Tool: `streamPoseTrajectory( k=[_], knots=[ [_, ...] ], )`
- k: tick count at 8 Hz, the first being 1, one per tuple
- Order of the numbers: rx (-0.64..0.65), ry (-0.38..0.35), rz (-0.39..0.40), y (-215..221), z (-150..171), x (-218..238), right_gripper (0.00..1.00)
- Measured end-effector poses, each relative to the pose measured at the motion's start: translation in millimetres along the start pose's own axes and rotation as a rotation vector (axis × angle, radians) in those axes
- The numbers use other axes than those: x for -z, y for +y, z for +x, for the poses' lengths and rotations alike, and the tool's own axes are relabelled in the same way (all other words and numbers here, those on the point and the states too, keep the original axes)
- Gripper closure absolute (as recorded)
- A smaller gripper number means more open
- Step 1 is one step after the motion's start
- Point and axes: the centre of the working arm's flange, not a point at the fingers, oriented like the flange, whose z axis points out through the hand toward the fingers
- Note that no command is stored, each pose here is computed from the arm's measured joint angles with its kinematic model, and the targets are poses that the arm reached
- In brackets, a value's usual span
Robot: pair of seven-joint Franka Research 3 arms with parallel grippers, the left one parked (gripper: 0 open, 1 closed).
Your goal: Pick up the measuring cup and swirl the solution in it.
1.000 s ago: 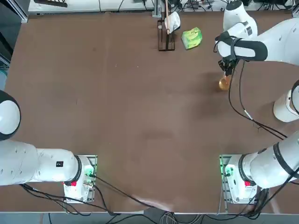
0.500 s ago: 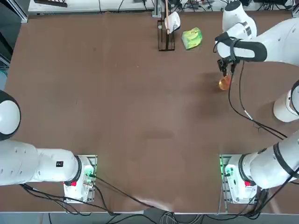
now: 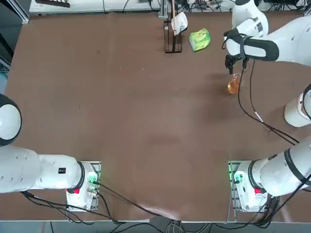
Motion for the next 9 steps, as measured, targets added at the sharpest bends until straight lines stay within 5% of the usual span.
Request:
streamPoseTrajectory(
  k=[4,9],
  knots=[
    [0.020,0.040,0.133,28,8,90,0.00],
    [0.028,0.088,0.255,134,-16,200,0.00]
  ],
)
